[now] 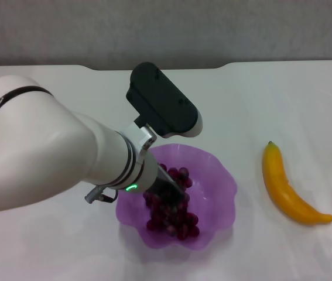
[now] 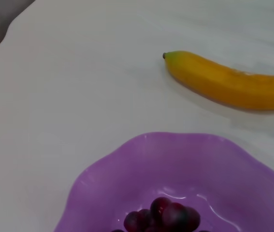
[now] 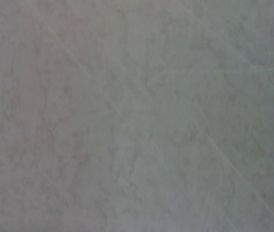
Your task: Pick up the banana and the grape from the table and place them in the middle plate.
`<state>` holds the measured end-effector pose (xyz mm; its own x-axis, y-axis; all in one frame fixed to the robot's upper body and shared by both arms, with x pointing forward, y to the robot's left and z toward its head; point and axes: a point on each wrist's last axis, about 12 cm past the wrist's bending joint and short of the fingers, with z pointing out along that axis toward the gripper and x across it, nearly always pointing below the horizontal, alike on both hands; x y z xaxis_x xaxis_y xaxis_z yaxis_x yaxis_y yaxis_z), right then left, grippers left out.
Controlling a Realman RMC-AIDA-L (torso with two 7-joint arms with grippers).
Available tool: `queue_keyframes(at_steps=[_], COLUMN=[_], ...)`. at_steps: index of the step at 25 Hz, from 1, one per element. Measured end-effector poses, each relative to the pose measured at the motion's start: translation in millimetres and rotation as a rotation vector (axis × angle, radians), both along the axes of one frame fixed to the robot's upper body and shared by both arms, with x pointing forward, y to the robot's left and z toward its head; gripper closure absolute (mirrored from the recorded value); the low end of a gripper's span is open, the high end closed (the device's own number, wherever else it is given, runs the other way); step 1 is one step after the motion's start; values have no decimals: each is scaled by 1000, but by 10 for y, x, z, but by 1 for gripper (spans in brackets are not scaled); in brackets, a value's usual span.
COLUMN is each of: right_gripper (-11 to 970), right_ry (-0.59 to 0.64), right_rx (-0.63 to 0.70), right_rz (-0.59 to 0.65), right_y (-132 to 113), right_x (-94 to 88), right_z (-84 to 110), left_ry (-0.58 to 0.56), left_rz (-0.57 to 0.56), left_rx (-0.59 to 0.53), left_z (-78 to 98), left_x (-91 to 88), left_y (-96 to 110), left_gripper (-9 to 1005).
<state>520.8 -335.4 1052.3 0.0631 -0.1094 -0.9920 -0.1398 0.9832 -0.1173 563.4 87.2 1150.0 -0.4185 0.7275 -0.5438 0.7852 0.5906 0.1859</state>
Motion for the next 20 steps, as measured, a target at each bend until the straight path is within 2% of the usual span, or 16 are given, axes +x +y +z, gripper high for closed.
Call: queue_keyframes(at_steps=[9, 20], right_gripper=[123, 123], right_ry=[-6, -4], right_rx=[0, -1], right_rz=[7, 6], right_y=[16, 13], right_x=[5, -5], right_z=[11, 5], left_ry=[34, 17], left_rz=[-17, -29], left_rx=[11, -7], left_z=[-40, 5], left_x=[22, 19], left_y=[-63, -99], left_gripper=[785, 548])
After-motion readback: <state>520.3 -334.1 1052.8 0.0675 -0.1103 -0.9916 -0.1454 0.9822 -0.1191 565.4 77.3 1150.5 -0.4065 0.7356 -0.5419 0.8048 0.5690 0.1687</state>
